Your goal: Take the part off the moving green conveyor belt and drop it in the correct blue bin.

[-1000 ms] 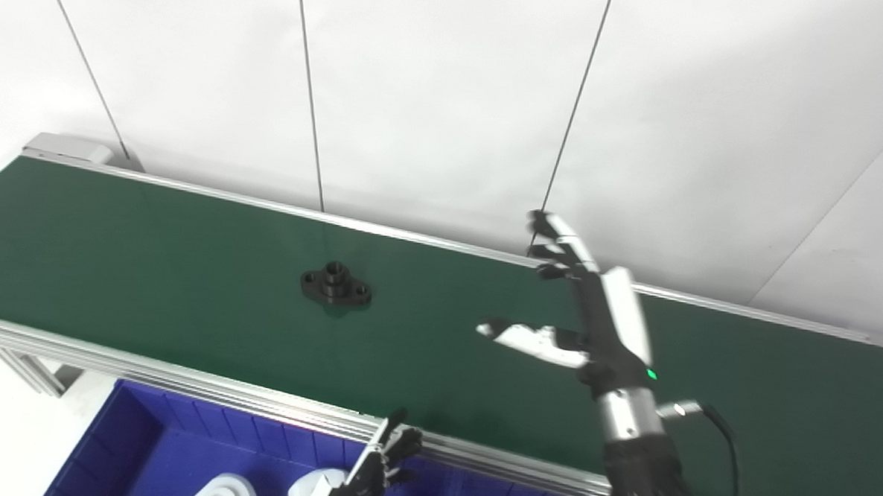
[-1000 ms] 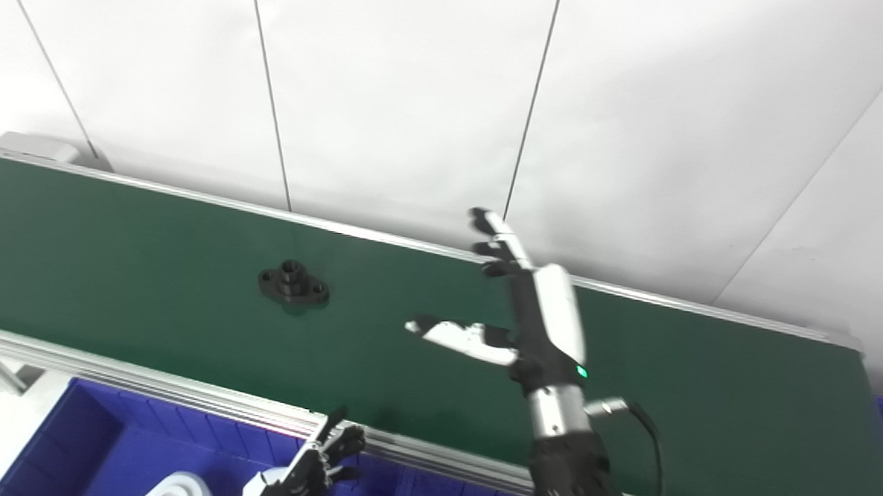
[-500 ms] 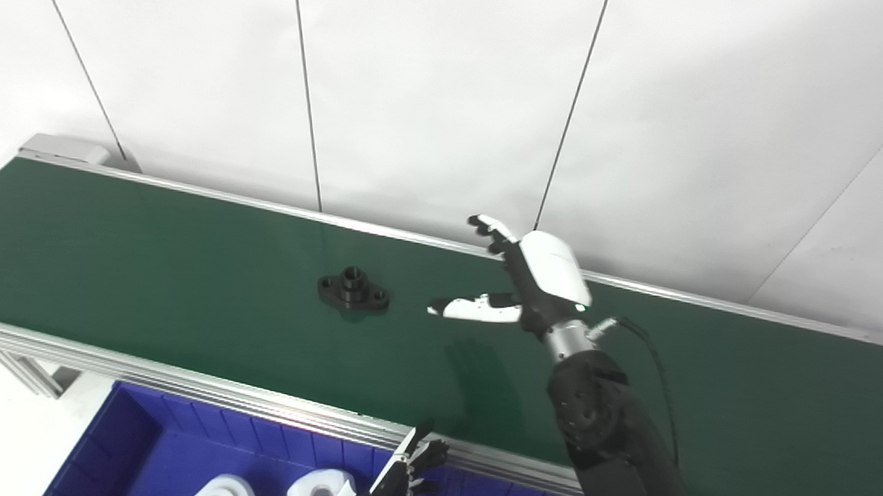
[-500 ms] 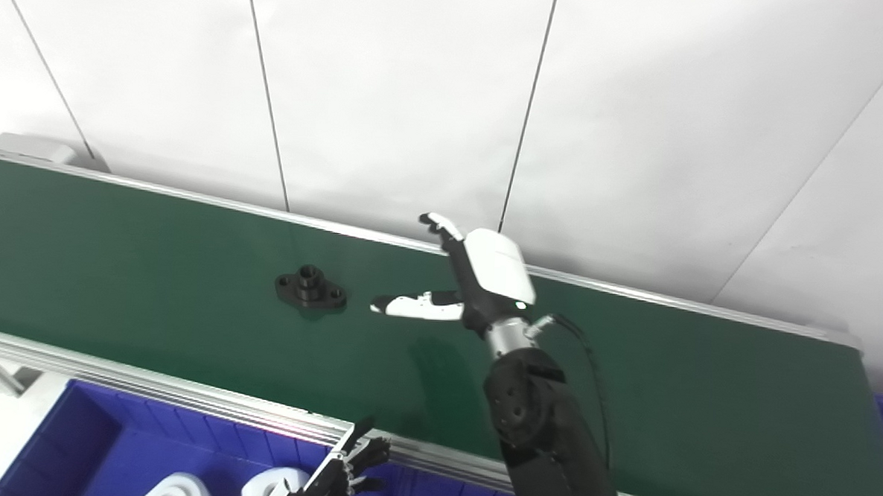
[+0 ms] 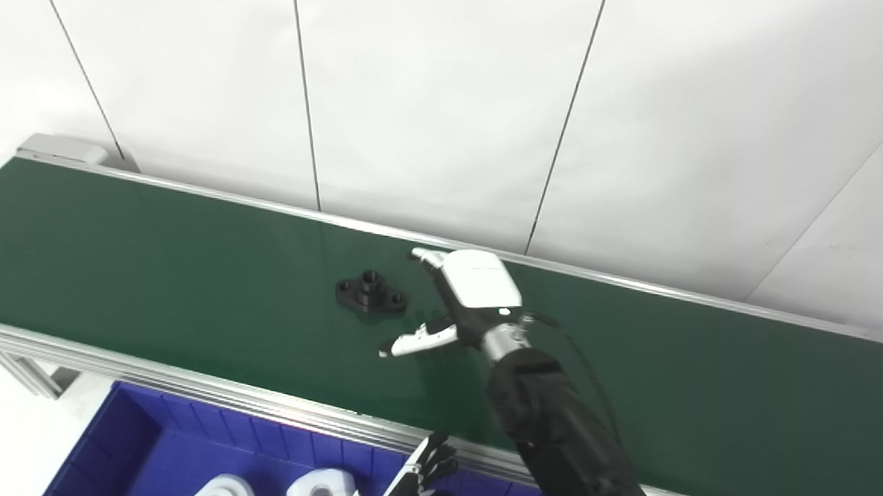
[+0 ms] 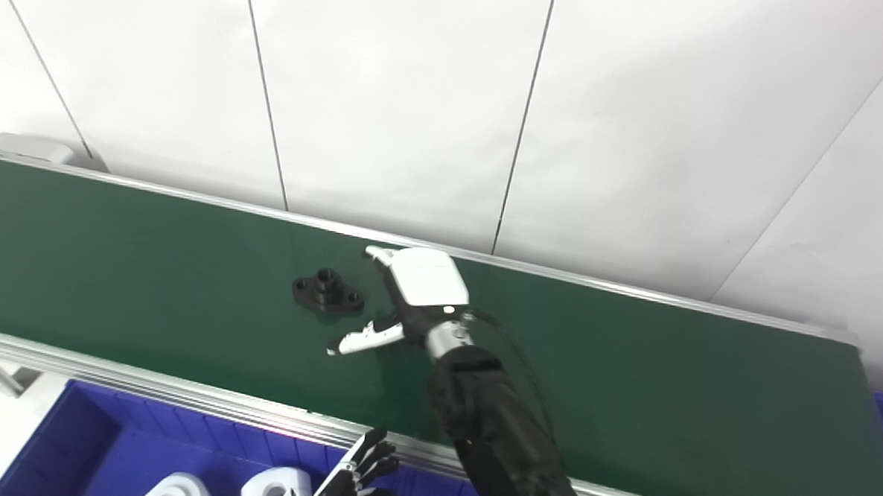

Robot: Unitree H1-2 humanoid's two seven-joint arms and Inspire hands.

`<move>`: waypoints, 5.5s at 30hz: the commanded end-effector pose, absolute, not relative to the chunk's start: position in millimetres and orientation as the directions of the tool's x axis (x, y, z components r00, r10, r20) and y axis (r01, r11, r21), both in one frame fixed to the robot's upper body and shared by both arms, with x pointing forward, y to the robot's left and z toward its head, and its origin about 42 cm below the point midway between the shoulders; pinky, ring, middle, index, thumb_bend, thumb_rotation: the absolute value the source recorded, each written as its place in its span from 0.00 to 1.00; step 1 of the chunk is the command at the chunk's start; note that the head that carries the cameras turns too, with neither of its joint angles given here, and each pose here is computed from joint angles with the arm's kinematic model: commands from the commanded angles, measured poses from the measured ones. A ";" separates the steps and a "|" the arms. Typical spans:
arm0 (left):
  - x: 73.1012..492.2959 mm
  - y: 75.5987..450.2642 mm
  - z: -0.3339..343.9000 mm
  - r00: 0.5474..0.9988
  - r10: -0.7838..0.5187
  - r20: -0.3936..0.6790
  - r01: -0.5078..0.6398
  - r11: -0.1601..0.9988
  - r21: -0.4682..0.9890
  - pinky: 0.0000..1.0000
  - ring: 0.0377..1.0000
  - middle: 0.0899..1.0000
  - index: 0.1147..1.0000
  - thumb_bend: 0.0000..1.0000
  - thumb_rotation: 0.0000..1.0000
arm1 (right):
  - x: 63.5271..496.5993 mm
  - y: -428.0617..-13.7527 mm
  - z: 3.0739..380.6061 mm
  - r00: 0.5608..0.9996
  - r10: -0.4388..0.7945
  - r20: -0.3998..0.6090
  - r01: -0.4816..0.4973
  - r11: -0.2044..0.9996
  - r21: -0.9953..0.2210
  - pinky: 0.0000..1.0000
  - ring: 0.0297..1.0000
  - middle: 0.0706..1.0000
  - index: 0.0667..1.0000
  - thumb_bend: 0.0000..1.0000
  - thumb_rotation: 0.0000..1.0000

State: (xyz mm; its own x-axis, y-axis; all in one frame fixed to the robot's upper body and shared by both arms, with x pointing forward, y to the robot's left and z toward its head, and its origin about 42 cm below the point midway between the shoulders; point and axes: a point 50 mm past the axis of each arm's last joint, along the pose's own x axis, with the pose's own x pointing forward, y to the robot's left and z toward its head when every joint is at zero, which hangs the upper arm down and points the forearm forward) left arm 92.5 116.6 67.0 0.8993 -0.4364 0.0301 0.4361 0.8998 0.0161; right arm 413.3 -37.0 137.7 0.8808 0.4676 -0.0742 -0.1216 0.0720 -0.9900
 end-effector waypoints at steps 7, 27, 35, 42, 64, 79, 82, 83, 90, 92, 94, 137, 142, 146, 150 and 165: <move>84.0 105.7 84.2 0.900 -0.430 0.074 0.431 0.902 -0.001 0.80 0.92 0.97 0.99 0.83 0.69 | 435.8 -4.8 164.7 0.877 0.480 -0.041 -0.045 -0.002 -0.999 0.59 0.72 0.85 0.84 1.00 0.64; 73.4 90.7 89.6 0.902 -0.421 0.093 0.426 0.904 -0.040 0.79 0.91 0.96 0.96 0.85 0.69 | 441.0 -13.3 135.4 0.896 0.408 -0.173 -0.175 -0.034 -0.984 0.24 0.31 0.41 0.69 0.80 0.33; 72.7 91.0 90.3 0.900 -0.426 0.091 0.431 0.901 -0.043 0.81 0.90 0.95 0.96 0.86 0.68 | 431.9 -18.2 120.4 0.907 0.383 -0.175 -0.188 -0.003 -0.982 0.08 0.12 0.18 0.44 0.52 0.12; 73.8 93.0 93.2 0.896 -0.437 0.076 0.441 0.897 -0.037 0.82 0.91 0.96 0.97 0.85 0.67 | 424.1 -13.5 115.4 0.914 0.365 -0.178 -0.198 0.017 -0.980 0.08 0.13 0.18 0.44 0.52 0.12; 80.2 106.5 92.3 0.893 -0.445 0.063 0.448 0.891 -0.068 0.83 0.89 0.91 0.97 0.85 0.63 | 395.8 -41.2 144.9 0.923 0.380 0.054 -0.033 0.219 -0.975 0.10 0.13 0.19 0.45 0.51 0.13; 95.4 148.3 92.4 0.907 -0.416 0.066 0.420 0.905 -0.065 0.90 0.94 0.93 1.00 0.79 0.67 | 319.8 -59.8 233.2 0.908 0.355 0.222 0.114 0.303 -0.946 0.10 0.14 0.20 0.45 0.51 0.13; 100.1 157.0 93.8 0.912 -0.405 0.065 0.408 0.911 -0.052 0.92 0.95 0.94 1.00 0.78 0.71 | 295.4 -72.5 234.5 0.921 0.313 0.233 0.129 0.320 -0.939 0.12 0.16 0.24 0.45 0.51 0.13; 101.2 159.9 94.7 0.915 -0.398 0.065 0.402 0.915 -0.047 0.90 0.93 0.92 1.00 0.78 0.72 | 290.8 -73.5 234.9 0.924 0.305 0.231 0.129 0.322 -0.938 0.12 0.16 0.23 0.45 0.51 0.13; 111.5 188.7 108.7 0.918 -0.394 0.038 0.396 0.918 -0.037 0.97 0.97 0.95 1.00 0.72 0.77 | 228.3 -90.6 230.6 0.955 0.245 0.170 0.094 0.292 -0.952 0.11 0.16 0.23 0.45 0.51 0.13; 114.6 196.2 114.3 0.919 -0.392 0.031 0.393 0.919 -0.030 1.00 0.98 0.97 1.00 0.70 0.80 | 217.1 -91.2 231.1 0.961 0.236 0.142 0.071 0.287 -0.955 0.12 0.17 0.24 0.45 0.51 0.13; 117.5 202.1 117.2 0.922 -0.386 0.036 0.387 0.921 -0.038 1.00 0.98 0.97 1.00 0.68 0.80 | 204.5 -92.5 230.9 0.973 0.200 0.118 0.053 0.303 -0.952 0.13 0.17 0.24 0.45 0.51 0.13; 148.0 247.2 120.5 0.899 -0.437 0.007 0.437 0.899 -0.032 0.96 0.95 0.95 1.00 0.75 0.80 | 129.0 -159.7 157.4 0.876 -0.347 -0.334 -0.265 0.231 -0.936 0.50 0.61 0.69 0.65 0.91 0.45; 147.1 244.6 125.7 0.895 -0.447 -0.002 0.447 0.894 -0.039 0.98 0.96 0.96 1.00 0.75 0.82 | 127.4 -158.3 157.8 0.885 -0.331 -0.329 -0.266 0.223 -0.938 0.61 0.68 0.75 0.74 1.00 0.68; 146.3 242.8 124.8 0.897 -0.442 0.007 0.442 0.896 -0.037 0.97 0.95 0.95 1.00 0.74 0.81 | 126.3 -158.2 157.7 0.896 -0.308 -0.320 -0.263 0.211 -0.941 0.72 0.75 0.81 0.79 1.00 0.88; 145.7 243.2 123.3 0.895 -0.446 0.005 0.446 0.894 -0.034 0.95 0.95 0.94 1.00 0.72 0.80 | 125.3 -156.3 157.8 0.908 -0.288 -0.305 -0.243 0.232 -0.942 0.71 0.75 0.80 0.81 1.00 0.99; 131.5 232.1 108.8 0.890 -0.457 -0.007 0.457 0.890 -0.014 0.92 0.94 0.94 1.00 0.67 0.78 | 94.0 -142.3 182.3 0.983 -0.033 -0.179 -0.048 0.901 -0.432 0.60 0.72 0.77 0.79 0.88 1.00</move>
